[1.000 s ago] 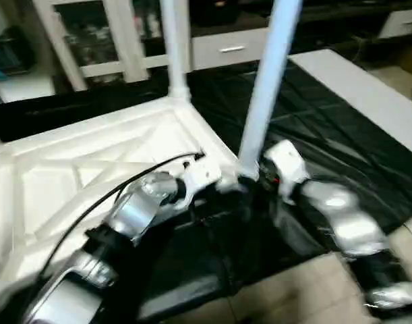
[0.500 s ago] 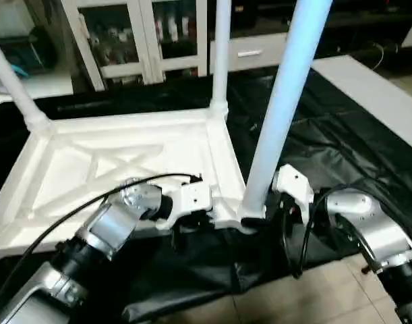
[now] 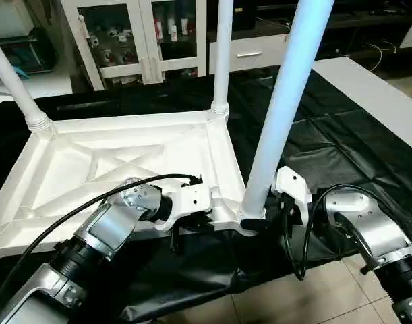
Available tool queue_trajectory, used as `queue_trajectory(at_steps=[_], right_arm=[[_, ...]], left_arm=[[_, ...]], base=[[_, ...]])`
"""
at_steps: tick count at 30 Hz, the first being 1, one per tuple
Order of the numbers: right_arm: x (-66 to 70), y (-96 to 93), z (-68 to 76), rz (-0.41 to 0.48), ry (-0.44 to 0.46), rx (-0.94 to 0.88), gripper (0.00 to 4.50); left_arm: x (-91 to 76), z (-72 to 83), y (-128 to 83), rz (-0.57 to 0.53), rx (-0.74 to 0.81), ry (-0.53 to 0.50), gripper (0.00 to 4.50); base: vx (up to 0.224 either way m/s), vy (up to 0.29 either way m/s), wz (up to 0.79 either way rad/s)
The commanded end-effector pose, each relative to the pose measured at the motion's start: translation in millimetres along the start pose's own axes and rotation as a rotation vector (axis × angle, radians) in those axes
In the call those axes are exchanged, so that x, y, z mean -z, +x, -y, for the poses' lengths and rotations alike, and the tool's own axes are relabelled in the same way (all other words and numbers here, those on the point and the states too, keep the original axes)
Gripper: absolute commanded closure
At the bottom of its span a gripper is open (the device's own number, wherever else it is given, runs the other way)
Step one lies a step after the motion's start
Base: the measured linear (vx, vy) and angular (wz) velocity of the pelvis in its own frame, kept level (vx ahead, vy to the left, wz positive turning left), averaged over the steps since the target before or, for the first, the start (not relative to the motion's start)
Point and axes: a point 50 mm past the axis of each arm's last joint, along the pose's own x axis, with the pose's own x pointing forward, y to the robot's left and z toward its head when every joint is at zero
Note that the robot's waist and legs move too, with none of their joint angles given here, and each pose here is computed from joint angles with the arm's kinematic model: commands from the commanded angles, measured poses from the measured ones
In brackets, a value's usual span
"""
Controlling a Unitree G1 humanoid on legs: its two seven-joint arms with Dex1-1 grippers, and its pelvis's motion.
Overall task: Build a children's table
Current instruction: Rotate leg to tighten
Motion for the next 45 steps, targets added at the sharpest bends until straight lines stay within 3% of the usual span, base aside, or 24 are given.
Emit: queue_trajectory(at_steps=[1,7,14,20,21,25,27,34,38,41,42,45], right_arm=[[-9.1,-5.3,9.6,0.020,-0.027,0.045,1.17],[-8.8,-4.0,8.4,0.030,-0.022,0.037,1.68],[-7.8,-2.4,8.9,0.037,-0.012,0.052,1.78],[-10.9,8.2,35.8,0.135,0.152,0.393,1.81],[-6.8,13.5,43.5,0.135,0.203,0.532,1.81],[0.3,20.7,48.2,0.113,0.258,0.691,1.81],[7.0,33.5,49.1,0.081,0.283,0.880,1.81],[5.7,51.5,46.2,0.126,0.384,1.180,1.82],[-3.6,69.7,41.6,0.169,0.406,1.144,1.83],[-14.2,75.1,39.7,0.231,0.366,1.070,1.83],[-17.4,74.3,39.2,0.262,0.356,1.046,1.27],[-24.0,71.5,38.2,0.312,0.326,0.978,1.13]], left_arm=[[6.5,18.4,14.4,-0.048,0.140,0.002,4.50],[7.4,20.0,13.9,-0.055,0.155,-0.002,4.50],[8.1,20.4,13.4,-0.061,0.157,-0.008,4.50],[-2.0,-2.7,20.4,0.012,-0.040,-0.054,4.50],[-1.2,-13.9,23.8,-0.007,-0.132,-0.063,4.50],[-2.1,-26.2,28.8,-0.005,-0.240,-0.119,4.50],[-4.9,-42.2,35.3,0.010,-0.406,-0.216,4.50],[-2.0,-59.0,37.3,-0.038,-0.589,-0.247,4.50],[-0.1,-62.0,37.3,-0.048,-0.609,-0.244,4.50],[3.9,-60.9,35.2,-0.061,-0.598,-0.229,4.50],[5.4,-60.3,34.4,-0.064,-0.594,-0.226,4.50],[8.5,-58.2,33.4,-0.066,-0.573,-0.222,4.50]], base=[[0.000,0.000,0.00],[0.000,0.000,0.00],[0.000,0.000,0.00],[0.000,0.000,0.00],[0.000,0.000,0.00],[0.000,0.000,0.00],[0.000,0.000,0.00],[0.000,0.000,0.00],[0.000,0.000,0.00],[0.000,0.000,0.00],[0.000,0.000,0.00],[0.000,0.000,0.00]])
